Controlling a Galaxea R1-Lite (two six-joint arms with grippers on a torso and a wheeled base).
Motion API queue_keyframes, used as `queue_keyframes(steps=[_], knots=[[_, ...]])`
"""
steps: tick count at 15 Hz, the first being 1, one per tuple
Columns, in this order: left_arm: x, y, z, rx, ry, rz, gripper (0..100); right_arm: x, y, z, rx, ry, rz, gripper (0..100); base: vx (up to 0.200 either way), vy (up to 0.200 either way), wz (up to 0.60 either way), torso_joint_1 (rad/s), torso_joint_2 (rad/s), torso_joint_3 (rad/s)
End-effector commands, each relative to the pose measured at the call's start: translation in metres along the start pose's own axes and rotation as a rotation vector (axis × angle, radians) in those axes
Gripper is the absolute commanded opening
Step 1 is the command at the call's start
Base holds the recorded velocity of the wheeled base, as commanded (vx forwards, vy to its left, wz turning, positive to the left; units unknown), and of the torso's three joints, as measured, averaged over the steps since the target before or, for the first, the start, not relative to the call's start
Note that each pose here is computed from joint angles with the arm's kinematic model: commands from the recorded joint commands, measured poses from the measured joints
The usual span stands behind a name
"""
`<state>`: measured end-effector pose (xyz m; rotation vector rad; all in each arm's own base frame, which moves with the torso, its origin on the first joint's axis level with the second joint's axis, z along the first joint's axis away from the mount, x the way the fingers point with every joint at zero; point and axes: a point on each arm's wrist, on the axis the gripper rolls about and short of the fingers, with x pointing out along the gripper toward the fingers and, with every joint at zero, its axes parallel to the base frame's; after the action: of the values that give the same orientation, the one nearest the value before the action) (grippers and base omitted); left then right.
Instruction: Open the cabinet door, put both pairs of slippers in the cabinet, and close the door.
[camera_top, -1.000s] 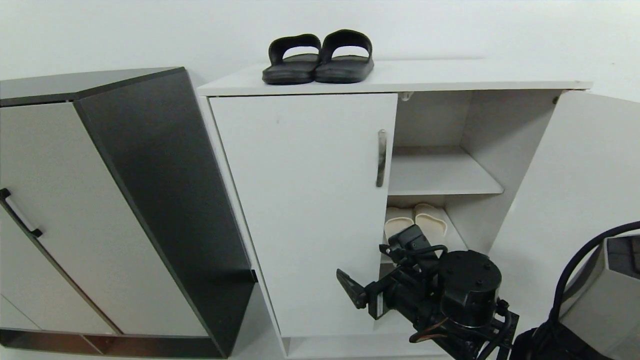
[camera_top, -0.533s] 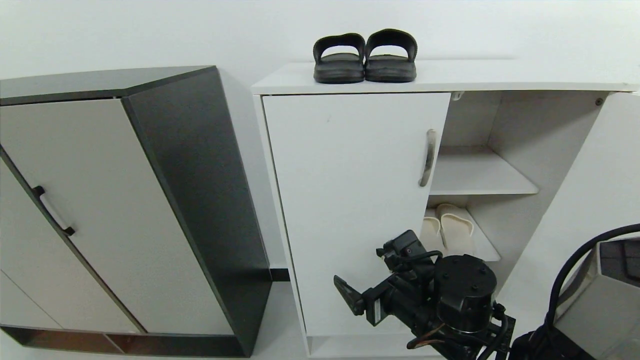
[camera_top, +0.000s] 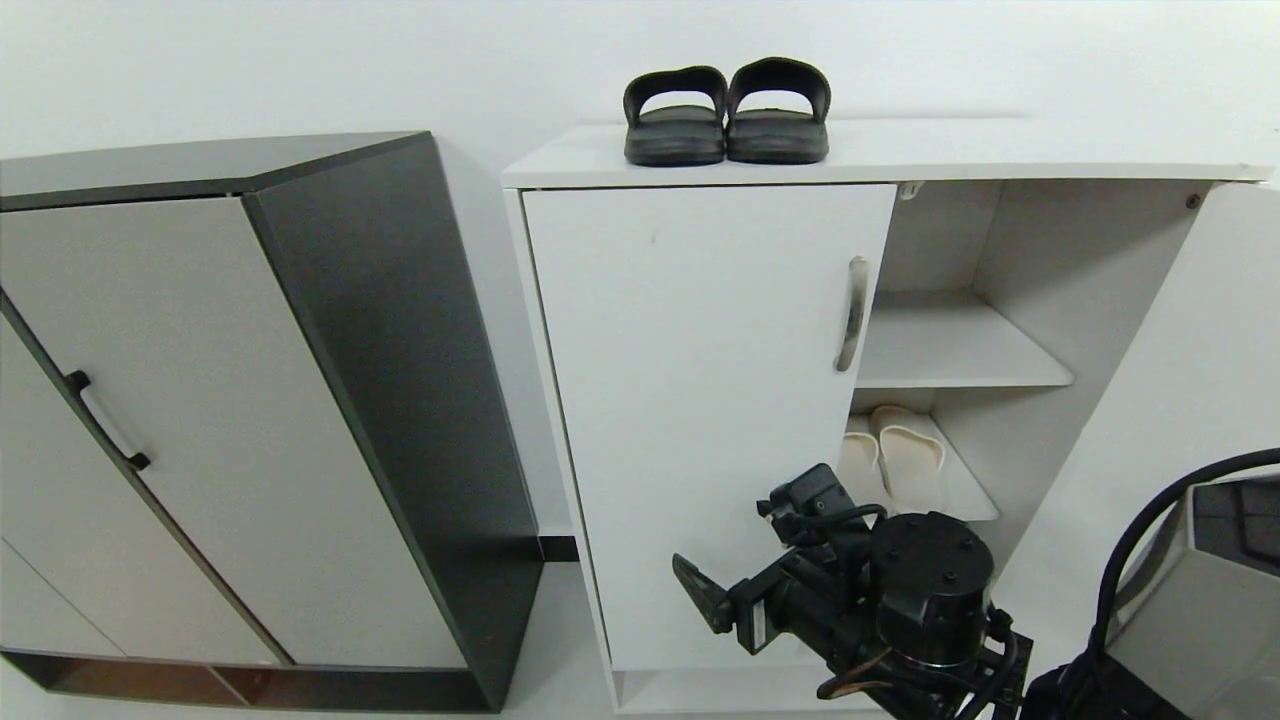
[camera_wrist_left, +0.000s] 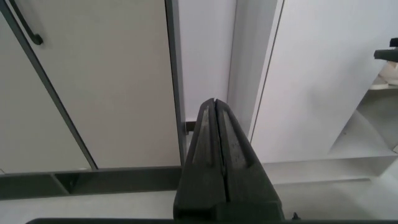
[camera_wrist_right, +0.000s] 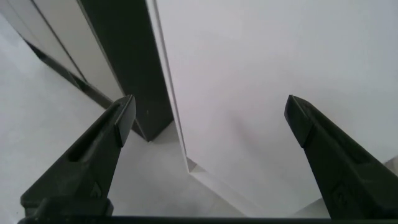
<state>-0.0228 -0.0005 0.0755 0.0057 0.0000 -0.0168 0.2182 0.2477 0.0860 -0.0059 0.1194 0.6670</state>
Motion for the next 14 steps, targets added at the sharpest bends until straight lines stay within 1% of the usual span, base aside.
queue_keyframes(steps=[1,3,5,9,14], knots=[[0.0001,0.0,0.0,-0.001,0.002,0.0,0,0.0,0.0001,-0.0023,-0.001,0.008,0.001,100,0.0,0.0,0.0,0.0,0.0,0.0],[0.0001,0.0,0.0,-0.001,0.002,0.0,0,-0.0004,0.0001,-0.0021,-0.001,0.008,0.005,100,0.0,0.0,0.0,0.0,0.0,0.0],[0.0001,0.0,0.0,-0.001,0.002,0.0,0,-0.0014,0.0015,-0.0032,-0.003,0.013,0.014,100,0.0,0.0,0.0,0.024,-0.2,-0.212],[0.0001,0.0,0.0,-0.001,0.002,0.0,0,-0.004,0.0021,-0.0027,-0.003,0.015,0.019,100,0.0,0.0,0.0,0.078,-0.44,-0.33],[0.0001,0.0,0.0,-0.001,0.002,0.0,0,-0.0047,0.0037,-0.0026,-0.003,0.011,0.034,100,0.0,0.0,0.0,0.133,-0.46,-0.329]])
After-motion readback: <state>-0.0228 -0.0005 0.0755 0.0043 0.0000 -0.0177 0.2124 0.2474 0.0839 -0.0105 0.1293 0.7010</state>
